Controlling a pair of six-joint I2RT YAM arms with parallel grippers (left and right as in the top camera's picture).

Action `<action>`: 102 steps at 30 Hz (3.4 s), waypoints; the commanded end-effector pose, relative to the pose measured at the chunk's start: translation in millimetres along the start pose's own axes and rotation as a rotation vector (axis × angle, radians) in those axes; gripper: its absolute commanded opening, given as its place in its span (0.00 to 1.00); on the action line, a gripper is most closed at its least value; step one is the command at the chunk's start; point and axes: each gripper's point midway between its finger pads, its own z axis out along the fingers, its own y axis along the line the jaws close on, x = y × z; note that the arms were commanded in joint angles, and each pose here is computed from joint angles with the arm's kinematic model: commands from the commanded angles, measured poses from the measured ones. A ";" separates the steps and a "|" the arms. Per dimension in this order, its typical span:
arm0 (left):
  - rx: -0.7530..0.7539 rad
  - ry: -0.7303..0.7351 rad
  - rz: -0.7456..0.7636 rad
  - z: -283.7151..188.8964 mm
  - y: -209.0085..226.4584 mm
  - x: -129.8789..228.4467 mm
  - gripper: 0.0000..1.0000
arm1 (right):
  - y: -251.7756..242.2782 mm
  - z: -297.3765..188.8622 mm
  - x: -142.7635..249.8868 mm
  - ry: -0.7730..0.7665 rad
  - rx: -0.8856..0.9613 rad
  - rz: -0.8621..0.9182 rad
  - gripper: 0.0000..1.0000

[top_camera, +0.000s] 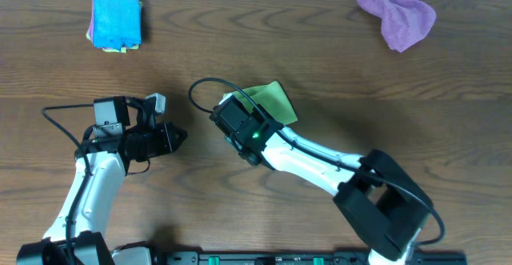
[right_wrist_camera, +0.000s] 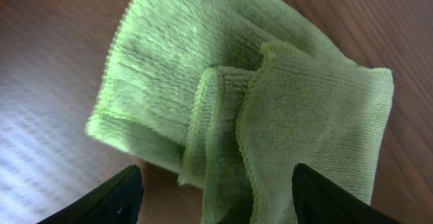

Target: Fold the cloth

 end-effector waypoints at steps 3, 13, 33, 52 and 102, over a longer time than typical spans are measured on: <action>0.026 -0.008 0.029 -3.1 -5.6 -1.3 0.06 | -17.1 9.5 -3.7 -0.012 0.067 0.017 0.70; 0.026 -0.009 0.029 -3.1 -5.6 -1.4 0.06 | -44.9 18.8 -3.6 -0.008 0.080 0.094 0.70; 0.026 -0.011 0.031 -3.1 -5.6 -2.1 0.06 | -7.6 26.0 -11.5 -0.020 -0.059 0.097 0.68; 0.027 -0.009 0.031 -2.9 -5.9 -1.6 0.06 | -38.2 32.4 -17.4 -0.036 0.022 0.145 0.61; 0.029 -0.027 0.047 -2.8 -6.9 -6.3 0.06 | -33.7 10.4 -53.8 -0.064 -0.061 0.141 0.09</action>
